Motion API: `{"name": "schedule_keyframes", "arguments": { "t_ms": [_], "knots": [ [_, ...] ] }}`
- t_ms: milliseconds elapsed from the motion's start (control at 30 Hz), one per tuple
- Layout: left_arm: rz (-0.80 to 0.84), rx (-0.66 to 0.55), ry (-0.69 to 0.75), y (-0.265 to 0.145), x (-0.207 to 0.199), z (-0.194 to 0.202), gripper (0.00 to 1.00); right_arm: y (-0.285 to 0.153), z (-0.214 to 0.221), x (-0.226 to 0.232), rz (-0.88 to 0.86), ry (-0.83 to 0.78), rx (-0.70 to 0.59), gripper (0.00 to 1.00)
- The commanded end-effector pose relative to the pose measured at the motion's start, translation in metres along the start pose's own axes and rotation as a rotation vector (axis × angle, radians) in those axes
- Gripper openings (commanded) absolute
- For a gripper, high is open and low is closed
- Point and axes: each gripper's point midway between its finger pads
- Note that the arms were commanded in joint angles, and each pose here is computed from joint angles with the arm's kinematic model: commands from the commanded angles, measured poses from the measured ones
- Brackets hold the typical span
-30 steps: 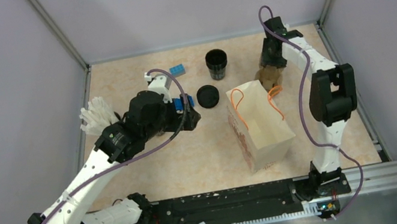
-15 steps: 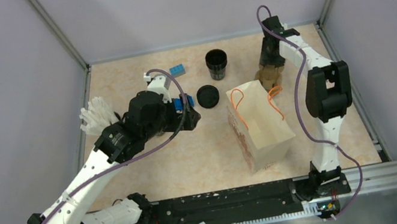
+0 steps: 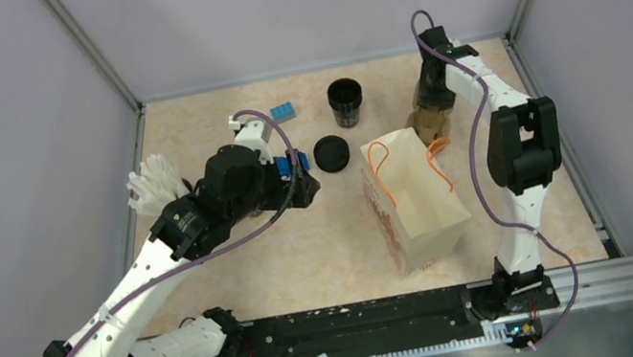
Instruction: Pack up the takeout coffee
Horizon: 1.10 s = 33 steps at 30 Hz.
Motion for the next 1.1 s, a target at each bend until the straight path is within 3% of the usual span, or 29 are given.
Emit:
{"name": "schedule_keyframes", "arguments": {
  "t_ms": [0,300,1067],
  "knots": [
    [0.039,-0.052,0.012,-0.004,-0.008,-0.015,0.99,-0.013,-0.014,-0.001,0.006,0.022,-0.034,0.43],
    [0.041,-0.053,0.022,-0.003,-0.009,-0.017,0.99,-0.013,-0.019,0.004,-0.023,0.013,-0.054,0.35],
    [0.081,-0.073,0.003,-0.006,-0.018,-0.023,0.99,-0.099,-0.076,0.011,-0.116,-0.014,-0.219,0.3]
  ]
}}
Point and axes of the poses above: each gripper's point midway between its finger pads, its own y axis out along the fingers, its own x axis along the line the jaws close on, z = x × y, and after that the axes turned 3 degrees about y, right-handed
